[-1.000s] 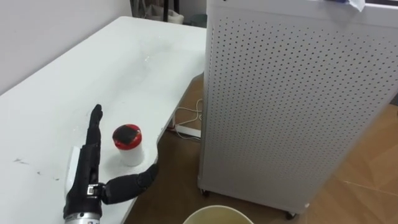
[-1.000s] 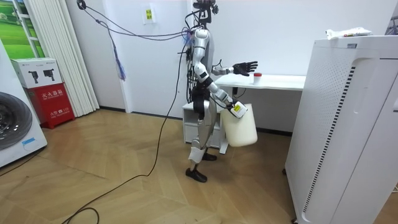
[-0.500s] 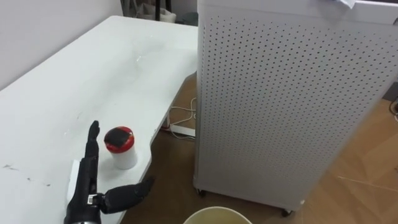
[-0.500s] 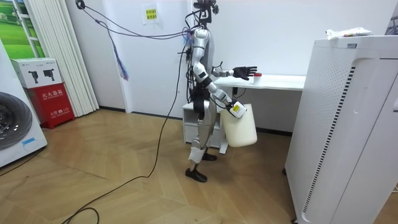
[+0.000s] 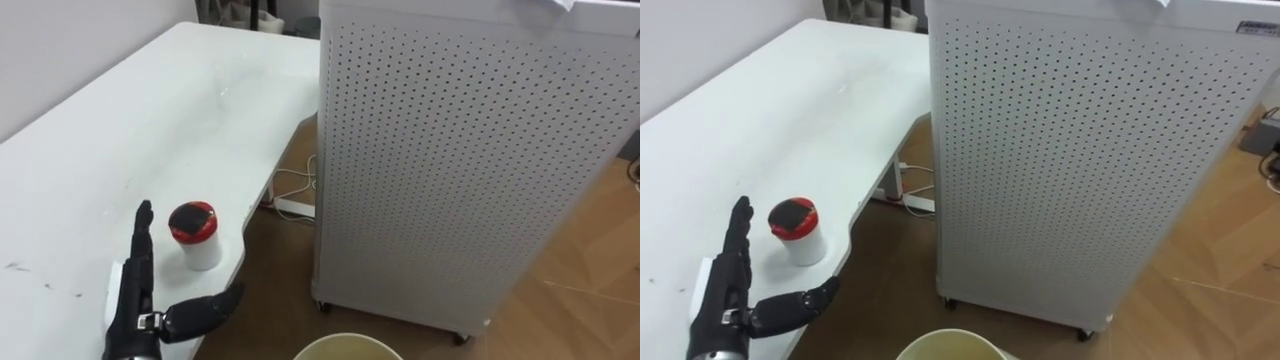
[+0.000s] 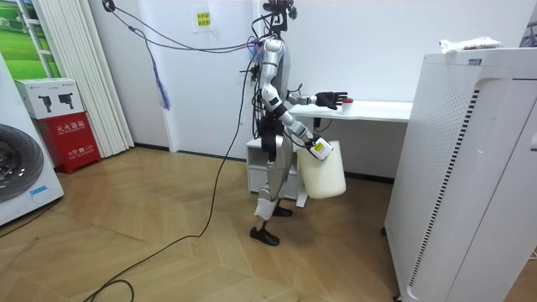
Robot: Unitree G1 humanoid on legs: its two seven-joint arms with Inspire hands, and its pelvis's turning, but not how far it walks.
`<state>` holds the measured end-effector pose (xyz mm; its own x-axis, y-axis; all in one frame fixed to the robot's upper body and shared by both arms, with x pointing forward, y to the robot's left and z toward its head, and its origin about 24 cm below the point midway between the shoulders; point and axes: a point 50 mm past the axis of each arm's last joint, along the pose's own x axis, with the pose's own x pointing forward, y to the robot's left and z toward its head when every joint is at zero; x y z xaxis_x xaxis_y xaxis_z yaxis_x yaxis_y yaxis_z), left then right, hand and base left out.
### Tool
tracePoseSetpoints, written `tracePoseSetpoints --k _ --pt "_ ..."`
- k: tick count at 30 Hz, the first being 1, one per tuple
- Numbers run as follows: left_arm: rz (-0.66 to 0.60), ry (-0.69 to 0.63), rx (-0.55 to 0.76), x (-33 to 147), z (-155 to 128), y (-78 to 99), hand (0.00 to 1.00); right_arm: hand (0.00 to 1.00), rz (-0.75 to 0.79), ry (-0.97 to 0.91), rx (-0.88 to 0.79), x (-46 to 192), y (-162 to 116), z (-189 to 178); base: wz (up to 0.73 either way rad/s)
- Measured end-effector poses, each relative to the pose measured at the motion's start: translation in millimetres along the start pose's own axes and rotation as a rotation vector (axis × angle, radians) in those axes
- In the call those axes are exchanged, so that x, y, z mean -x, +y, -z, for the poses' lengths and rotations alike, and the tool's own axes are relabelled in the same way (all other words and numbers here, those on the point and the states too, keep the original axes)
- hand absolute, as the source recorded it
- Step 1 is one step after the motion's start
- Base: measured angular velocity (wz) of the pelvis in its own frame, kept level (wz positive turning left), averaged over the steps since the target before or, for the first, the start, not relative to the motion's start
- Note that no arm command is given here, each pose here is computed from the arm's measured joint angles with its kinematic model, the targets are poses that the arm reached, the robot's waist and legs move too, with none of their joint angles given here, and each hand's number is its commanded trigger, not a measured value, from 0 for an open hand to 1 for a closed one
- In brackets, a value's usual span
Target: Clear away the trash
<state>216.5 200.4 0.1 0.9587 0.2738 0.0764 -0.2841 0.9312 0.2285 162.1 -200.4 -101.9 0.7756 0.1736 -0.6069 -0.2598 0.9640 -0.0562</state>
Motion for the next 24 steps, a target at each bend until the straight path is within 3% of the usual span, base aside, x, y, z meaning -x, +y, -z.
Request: tracePoseSetpoints --k 7,17,24 --pt "-0.063 0.032 0.073 -0.7 1.9 4.5 0.0 1.0 0.0 0.002 -0.002 0.2 0.3 0.5 0.0" --pt "-0.071 0.031 0.075 -1.3 1.5 4.9 0.0 1.0 -0.003 0.002 -0.003 0.2 0.8 0.7 -0.01" --pt "-0.07 -0.011 0.089 -12.0 -8.0 1.6 0.0 1.0 -0.01 0.001 -0.016 -1.3 6.1 1.1 -0.07"
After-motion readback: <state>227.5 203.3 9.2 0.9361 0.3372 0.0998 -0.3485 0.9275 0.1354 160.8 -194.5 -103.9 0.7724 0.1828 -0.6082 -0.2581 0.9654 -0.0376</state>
